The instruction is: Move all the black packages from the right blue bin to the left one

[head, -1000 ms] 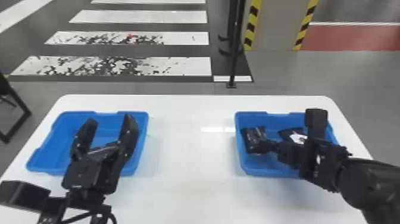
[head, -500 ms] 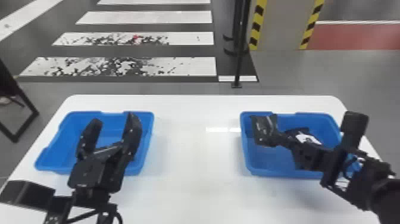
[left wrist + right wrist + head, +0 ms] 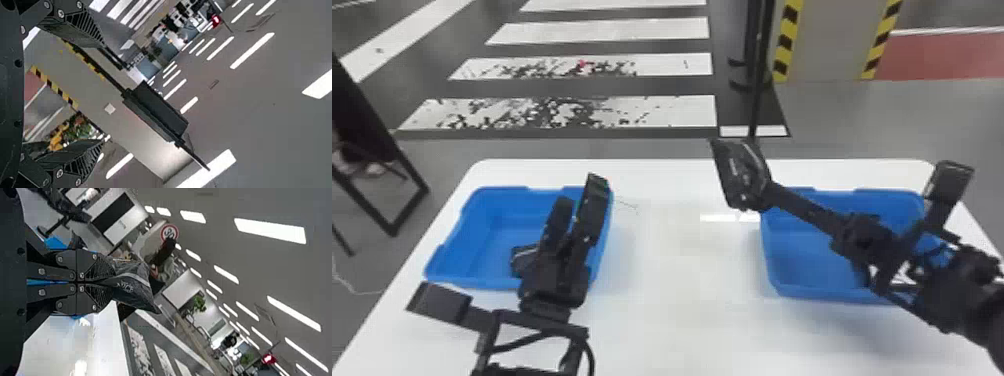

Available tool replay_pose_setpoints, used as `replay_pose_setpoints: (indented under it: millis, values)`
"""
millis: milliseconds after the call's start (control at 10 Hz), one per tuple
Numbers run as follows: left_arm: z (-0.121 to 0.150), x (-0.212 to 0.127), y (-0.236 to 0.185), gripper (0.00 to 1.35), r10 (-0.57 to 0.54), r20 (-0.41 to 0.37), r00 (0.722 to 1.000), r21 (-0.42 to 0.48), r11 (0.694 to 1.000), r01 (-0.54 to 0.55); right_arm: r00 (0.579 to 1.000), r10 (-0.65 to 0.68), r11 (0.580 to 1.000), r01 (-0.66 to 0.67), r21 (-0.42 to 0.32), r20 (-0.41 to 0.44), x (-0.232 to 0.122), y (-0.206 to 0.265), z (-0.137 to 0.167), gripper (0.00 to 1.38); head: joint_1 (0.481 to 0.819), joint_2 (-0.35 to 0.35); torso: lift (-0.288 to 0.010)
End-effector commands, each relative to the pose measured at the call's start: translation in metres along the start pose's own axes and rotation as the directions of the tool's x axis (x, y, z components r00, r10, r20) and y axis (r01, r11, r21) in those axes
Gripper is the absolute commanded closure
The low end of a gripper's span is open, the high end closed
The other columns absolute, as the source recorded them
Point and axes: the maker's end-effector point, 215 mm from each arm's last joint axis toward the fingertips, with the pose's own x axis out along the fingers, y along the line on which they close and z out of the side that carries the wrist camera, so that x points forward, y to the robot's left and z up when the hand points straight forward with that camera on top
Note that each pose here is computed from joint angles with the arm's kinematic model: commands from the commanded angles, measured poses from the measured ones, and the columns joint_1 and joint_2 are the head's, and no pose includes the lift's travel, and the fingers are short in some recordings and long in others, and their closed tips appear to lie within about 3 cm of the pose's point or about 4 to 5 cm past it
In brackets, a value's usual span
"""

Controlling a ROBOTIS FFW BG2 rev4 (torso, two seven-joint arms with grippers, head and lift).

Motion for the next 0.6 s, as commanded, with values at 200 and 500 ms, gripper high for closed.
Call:
replay_pose_setpoints:
  millis: [200, 500]
  values:
    - [-0.024, 0.011, -0.016, 0.18, -0.061, -0.089, 0.994, 0.010, 0.998, 0.062, 0.981, 0.175, 0.983, -0.169, 0.076, -0.079, 0.046, 0.062, -0.041, 1.13, 0.695, 0.135, -0.140]
    - [-0.033, 0.010, -0.017, 0.23, -0.070, -0.121, 0.990, 0.011, 0.997, 0.071, 0.966, 0.225, 0.970, -0.209, 0.125, -0.125, 0.062, 0.077, -0.067, 1.13, 0.695, 0.180, -0.140]
